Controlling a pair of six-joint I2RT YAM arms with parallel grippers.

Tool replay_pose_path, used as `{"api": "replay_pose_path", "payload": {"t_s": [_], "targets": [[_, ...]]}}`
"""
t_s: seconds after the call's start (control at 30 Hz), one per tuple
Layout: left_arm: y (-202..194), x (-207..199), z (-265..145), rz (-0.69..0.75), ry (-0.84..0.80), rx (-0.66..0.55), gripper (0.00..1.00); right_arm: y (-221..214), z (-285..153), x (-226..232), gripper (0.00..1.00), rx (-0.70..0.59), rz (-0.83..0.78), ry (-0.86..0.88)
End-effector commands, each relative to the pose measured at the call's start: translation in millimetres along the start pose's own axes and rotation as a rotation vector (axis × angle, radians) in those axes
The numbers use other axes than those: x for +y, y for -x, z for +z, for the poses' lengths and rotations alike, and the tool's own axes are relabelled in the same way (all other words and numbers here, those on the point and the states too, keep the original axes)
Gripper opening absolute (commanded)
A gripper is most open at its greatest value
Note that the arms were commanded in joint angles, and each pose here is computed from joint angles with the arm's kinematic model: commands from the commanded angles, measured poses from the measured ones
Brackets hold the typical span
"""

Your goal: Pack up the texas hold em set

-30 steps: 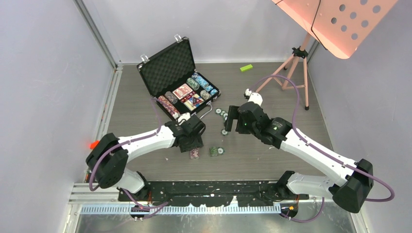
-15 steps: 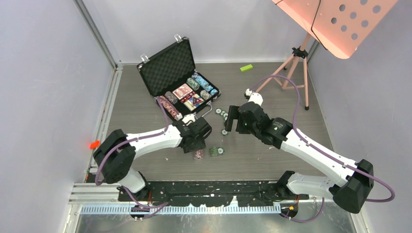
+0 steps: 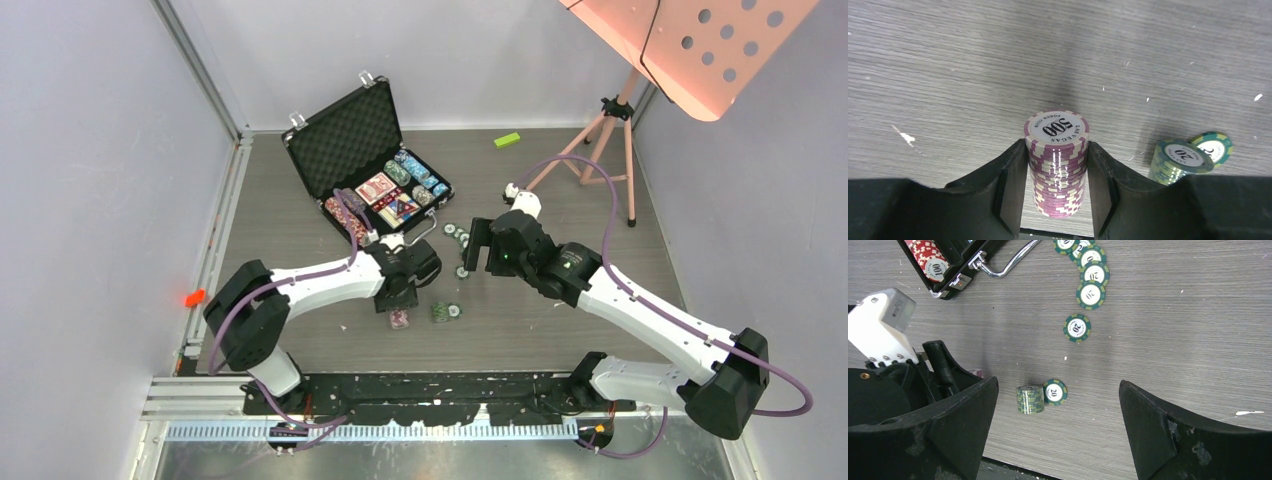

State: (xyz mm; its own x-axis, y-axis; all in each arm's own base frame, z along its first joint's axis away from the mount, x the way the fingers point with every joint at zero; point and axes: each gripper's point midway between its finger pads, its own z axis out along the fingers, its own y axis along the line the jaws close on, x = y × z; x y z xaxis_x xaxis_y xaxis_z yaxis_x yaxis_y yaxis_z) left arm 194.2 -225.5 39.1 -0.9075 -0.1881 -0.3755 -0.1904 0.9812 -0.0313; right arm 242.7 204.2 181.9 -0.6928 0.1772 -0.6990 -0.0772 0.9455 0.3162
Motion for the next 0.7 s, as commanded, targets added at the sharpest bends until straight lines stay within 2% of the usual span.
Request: {"api": "replay_pose_path", "payload": {"t_s": [0.0,0.3,0.47,0.67], "targets": [[45,0,-34,-0.048,0.012,-0.139,0.29,10,-2,3,0.97,-0.041,0.029,0.018],[123,-6,-52,-0.195,-0.004,-0.22,0.21,12,-2,0,0.97,-0.05,0.025,0.008],[153,-4,-51,-0.289,-0.047,-0.248,0.16,13,-4,-5,0.97,-0.069,0.033,-0.004],[179,3,-47,-0.392,-0.084,-0.245,0.01,16,-12,-8,0.97,-0.096,0.049,0.004]]}}
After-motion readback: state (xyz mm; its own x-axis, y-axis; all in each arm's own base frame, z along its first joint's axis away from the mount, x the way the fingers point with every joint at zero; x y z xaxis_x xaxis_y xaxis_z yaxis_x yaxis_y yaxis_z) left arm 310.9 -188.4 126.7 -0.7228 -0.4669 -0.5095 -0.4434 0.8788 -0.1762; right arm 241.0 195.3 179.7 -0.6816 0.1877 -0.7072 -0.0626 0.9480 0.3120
